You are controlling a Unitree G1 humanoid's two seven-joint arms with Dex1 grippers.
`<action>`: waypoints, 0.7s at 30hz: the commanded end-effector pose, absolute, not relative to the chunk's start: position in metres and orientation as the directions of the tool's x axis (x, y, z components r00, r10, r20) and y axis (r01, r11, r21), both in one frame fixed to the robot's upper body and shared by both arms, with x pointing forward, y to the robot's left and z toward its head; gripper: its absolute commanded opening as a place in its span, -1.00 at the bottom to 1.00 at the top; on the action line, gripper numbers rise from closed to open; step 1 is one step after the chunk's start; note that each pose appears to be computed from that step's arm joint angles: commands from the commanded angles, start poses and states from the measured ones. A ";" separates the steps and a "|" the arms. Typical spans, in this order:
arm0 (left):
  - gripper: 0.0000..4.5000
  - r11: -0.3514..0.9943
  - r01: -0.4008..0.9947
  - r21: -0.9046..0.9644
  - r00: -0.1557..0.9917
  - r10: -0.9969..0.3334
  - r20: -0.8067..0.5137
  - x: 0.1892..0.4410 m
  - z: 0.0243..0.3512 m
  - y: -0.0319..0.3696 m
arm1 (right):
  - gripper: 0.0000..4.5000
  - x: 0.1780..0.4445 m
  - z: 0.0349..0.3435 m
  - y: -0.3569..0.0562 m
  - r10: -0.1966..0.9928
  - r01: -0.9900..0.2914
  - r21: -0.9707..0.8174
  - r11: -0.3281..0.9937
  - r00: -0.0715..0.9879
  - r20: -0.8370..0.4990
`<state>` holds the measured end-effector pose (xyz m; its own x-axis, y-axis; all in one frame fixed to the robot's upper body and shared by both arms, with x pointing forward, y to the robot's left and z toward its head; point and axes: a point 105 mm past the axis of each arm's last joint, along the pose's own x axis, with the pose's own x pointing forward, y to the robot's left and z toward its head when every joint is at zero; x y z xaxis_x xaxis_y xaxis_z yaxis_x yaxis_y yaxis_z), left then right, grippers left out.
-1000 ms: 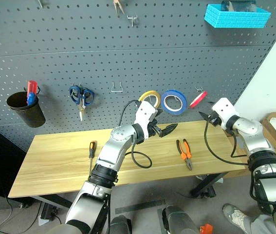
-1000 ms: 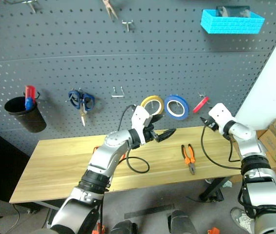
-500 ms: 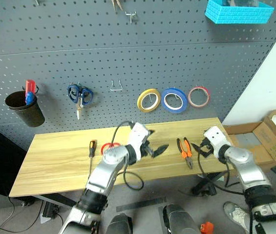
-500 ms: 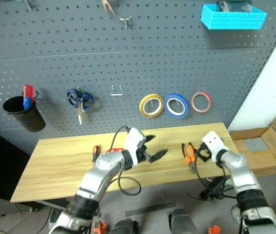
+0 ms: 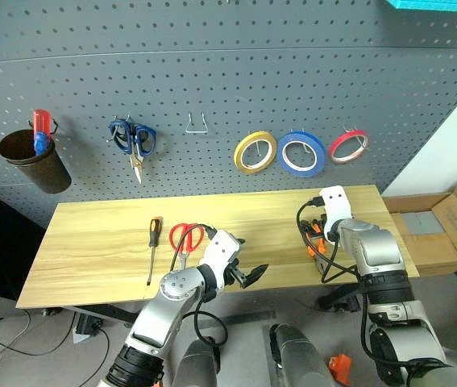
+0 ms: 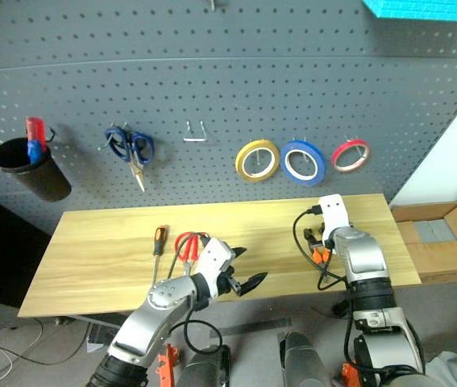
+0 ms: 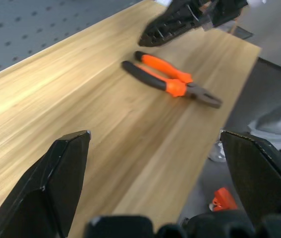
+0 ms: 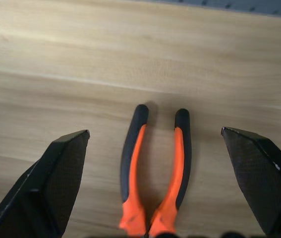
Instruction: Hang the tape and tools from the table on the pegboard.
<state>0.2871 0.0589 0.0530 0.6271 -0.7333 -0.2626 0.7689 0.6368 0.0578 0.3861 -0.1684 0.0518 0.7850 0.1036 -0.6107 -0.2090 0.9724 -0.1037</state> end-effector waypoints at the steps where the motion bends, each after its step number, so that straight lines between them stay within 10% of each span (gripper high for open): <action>1: 1.00 0.639 0.765 0.083 0.639 -0.737 -0.221 0.285 0.067 0.058 | 0.98 0.393 0.058 -0.169 0.109 -0.229 -0.132 0.965 0.801 -0.588; 21: 1.00 0.680 0.730 0.068 0.674 -0.701 -0.232 0.276 0.067 0.062 | 0.98 0.395 0.018 -0.168 0.089 -0.216 -0.092 0.972 0.703 -0.705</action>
